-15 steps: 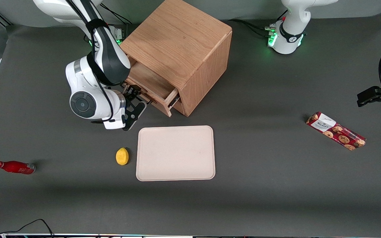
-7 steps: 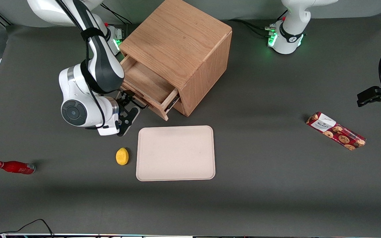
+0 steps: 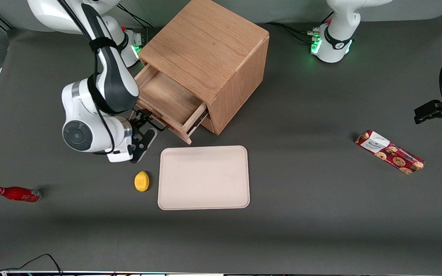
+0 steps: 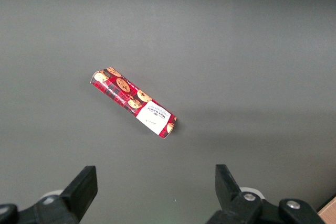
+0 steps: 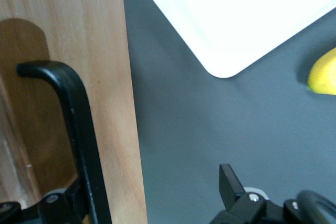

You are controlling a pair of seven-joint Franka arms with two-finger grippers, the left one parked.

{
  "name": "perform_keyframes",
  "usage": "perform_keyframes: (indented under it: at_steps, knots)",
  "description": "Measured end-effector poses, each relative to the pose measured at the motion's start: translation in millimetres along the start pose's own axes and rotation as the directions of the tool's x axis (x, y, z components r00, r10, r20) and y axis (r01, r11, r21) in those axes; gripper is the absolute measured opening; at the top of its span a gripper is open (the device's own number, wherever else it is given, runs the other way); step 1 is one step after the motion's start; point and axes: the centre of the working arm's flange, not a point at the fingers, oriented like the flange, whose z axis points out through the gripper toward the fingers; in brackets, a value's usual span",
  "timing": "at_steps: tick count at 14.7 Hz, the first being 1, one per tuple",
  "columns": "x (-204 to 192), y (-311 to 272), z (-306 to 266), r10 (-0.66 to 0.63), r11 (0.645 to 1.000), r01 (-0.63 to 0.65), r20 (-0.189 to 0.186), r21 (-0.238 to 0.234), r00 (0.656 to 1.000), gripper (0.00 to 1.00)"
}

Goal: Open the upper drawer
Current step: 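Pull the upper drawer handle outward from the cabinet with the right gripper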

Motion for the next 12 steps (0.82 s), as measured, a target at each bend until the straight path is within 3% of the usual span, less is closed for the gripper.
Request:
perform_keyframes:
  at_steps: [12]
  knots:
    - [1,33,-4,-0.037,0.999,0.037,-0.01,-0.013,0.999,1.0]
